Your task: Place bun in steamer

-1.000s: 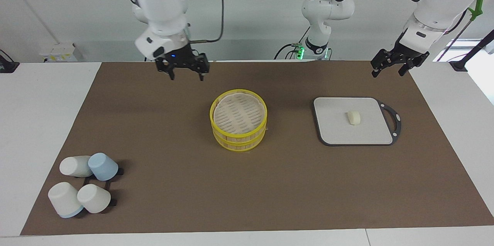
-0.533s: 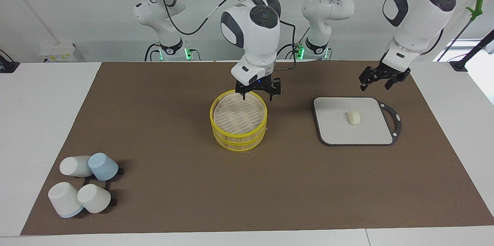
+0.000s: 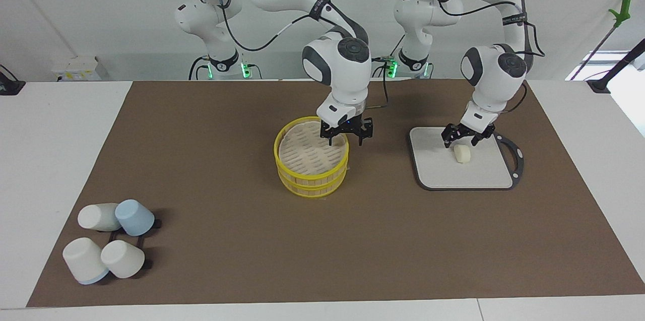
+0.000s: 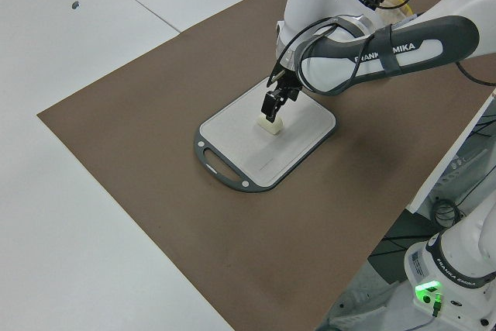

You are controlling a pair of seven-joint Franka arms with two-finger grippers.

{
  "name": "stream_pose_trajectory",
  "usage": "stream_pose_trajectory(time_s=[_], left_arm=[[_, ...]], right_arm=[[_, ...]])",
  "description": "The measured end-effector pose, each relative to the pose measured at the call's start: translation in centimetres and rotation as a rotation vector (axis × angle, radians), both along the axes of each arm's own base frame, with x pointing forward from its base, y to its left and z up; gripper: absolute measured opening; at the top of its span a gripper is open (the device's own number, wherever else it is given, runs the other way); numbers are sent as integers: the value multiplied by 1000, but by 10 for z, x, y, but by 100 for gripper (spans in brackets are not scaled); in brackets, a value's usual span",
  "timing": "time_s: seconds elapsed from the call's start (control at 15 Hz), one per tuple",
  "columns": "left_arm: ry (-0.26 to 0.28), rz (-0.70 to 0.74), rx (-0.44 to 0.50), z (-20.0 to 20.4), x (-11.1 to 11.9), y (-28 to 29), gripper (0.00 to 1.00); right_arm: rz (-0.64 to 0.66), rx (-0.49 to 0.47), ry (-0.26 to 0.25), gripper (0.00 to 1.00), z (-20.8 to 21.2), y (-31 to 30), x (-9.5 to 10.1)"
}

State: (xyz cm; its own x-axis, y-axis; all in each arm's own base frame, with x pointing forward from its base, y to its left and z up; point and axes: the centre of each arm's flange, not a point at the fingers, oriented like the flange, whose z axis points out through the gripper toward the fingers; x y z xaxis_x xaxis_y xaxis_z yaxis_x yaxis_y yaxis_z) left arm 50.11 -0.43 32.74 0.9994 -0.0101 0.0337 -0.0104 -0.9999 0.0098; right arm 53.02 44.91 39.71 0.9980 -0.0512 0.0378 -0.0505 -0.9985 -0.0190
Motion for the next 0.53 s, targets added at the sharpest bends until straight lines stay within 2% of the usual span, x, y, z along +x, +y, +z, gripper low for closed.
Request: stream_pose_trajectory(time_s=[0.27, 0.33, 0.47, 0.53], left_arm=[[-44, 1, 2, -8, 0, 0, 100], [-46, 1, 2, -11, -1, 0, 100], [-48, 0, 3, -14, -1, 1, 96], [-50, -3, 3, -14, -1, 1, 87]], right_arm=[[2, 8, -5, 44, 0, -2, -4], [6, 14, -11, 40, -2, 0, -6], [24, 18, -13, 40, -7, 9, -15], [31, 18, -13, 37, -9, 13, -18]])
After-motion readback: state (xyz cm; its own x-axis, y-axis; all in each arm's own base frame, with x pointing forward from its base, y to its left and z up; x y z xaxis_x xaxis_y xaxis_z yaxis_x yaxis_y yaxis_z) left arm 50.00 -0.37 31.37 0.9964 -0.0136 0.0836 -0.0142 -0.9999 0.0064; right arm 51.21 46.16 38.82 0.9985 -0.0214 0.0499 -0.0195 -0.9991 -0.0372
